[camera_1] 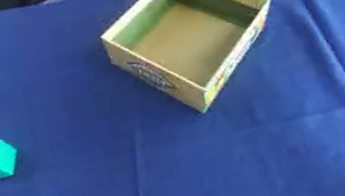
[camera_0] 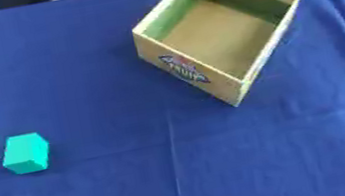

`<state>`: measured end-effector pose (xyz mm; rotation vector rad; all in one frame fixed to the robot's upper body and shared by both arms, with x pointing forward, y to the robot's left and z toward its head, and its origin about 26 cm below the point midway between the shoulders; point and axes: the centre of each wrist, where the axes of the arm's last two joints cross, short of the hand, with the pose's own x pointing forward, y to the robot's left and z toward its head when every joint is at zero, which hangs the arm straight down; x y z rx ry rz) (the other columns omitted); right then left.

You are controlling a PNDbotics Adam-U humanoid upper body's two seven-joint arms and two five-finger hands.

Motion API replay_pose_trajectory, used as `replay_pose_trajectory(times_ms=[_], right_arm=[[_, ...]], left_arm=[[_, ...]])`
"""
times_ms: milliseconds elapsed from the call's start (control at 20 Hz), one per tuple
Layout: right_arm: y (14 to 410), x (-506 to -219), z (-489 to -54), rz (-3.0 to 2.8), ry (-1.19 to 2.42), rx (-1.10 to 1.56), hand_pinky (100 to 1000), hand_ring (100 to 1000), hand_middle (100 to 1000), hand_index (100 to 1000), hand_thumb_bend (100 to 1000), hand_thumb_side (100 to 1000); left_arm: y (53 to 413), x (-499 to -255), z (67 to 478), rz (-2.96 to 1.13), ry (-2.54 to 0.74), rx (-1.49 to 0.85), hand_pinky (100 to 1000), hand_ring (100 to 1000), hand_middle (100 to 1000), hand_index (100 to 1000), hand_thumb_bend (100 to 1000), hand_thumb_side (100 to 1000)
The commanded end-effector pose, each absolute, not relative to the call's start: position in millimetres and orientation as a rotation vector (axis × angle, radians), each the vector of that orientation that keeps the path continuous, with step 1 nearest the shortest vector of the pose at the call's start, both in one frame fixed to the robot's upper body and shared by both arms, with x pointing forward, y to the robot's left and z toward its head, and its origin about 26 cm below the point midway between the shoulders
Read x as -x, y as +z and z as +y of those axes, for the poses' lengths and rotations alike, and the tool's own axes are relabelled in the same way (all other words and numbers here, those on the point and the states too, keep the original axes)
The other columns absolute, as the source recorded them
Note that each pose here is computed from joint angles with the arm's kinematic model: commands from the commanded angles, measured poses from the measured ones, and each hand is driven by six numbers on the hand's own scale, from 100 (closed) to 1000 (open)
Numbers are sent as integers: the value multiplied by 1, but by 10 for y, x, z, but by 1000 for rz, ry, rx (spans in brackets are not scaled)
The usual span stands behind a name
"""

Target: Pick up objects on the table and place them in the box.

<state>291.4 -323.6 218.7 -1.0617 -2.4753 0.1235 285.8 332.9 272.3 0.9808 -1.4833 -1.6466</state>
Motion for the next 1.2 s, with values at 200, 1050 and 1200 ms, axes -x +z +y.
replay_pose_trajectory(times_ms=[200,1050,1200], right_arm=[[2276,-2892,-3246,-2502,156,1067,787,792,550,708,123,824],[2272,-2905,-3206,-2509,174,1033,790,793,545,701,127,816],[2271,-2908,-3199,-2510,176,1027,790,794,545,700,123,817]], left_arm=[[2866,-2842,3254,-1290,-1783,-941,928,969,933,1000,654,1000],[2678,-3146,3307,-905,-1900,-887,916,964,939,1000,718,852],[2628,-3221,3342,-895,-1892,-866,910,953,929,1000,717,838]])
